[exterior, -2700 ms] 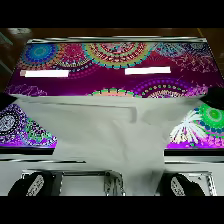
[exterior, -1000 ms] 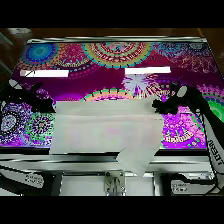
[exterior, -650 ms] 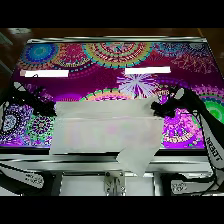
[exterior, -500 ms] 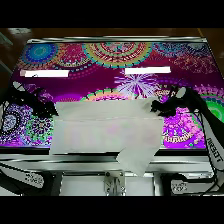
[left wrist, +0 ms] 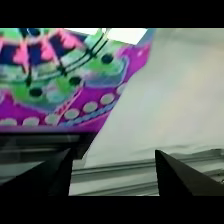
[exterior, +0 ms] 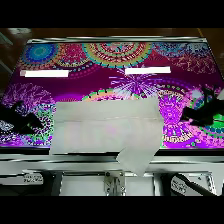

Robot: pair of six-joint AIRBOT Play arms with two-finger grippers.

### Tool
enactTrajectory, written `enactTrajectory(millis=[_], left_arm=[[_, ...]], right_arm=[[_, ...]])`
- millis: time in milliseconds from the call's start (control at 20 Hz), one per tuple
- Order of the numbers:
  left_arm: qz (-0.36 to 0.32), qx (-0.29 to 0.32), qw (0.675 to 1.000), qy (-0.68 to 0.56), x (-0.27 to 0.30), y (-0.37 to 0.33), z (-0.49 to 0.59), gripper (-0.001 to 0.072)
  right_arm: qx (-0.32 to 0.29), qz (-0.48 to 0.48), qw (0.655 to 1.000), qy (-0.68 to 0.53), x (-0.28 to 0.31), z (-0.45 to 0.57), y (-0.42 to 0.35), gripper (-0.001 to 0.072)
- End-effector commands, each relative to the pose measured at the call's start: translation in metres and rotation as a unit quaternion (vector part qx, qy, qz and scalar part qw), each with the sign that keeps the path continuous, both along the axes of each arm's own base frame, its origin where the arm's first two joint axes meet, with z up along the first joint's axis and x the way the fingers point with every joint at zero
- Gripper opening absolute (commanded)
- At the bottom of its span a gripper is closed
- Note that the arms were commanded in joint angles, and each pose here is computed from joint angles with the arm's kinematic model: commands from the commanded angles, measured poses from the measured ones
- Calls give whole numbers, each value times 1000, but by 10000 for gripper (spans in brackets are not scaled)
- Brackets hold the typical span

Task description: Fold the shirts.

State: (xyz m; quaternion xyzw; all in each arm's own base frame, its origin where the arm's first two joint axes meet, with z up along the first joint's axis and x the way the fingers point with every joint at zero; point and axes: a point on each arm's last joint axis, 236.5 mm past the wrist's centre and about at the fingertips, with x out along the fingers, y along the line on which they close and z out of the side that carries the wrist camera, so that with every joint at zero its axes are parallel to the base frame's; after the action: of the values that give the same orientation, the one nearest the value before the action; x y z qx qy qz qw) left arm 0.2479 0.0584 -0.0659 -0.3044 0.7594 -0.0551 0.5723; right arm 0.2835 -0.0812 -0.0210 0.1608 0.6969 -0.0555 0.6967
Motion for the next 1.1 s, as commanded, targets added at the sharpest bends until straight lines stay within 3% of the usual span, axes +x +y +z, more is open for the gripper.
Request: enactTrajectory(millis=[0,250,650,750,800,900,1050], left_arm=[[34,-42,998,35,-64,-20,-27,593],[87,-73,994,8,-57,-46,-48,589],[40,-71,996,27,-61,-70,-65,565],[27,-69,997,23,-58,-77,-65,218],[23,-72,997,23,-57,-80,-65,128],[19,-76,997,24,-58,-83,-63,41],[17,-71,997,15,-55,-80,-60,41]], right_arm=[[59,-37,997,17,-40,-14,0,602],[90,-60,994,-20,-26,-28,14,620],[91,-61,994,-24,-24,-29,14,620],[98,-60,993,-11,-32,-34,19,620],[105,-60,993,2,-40,-40,24,620],[139,-49,989,31,-60,-51,44,620],[220,-38,974,38,-75,-55,86,620]])
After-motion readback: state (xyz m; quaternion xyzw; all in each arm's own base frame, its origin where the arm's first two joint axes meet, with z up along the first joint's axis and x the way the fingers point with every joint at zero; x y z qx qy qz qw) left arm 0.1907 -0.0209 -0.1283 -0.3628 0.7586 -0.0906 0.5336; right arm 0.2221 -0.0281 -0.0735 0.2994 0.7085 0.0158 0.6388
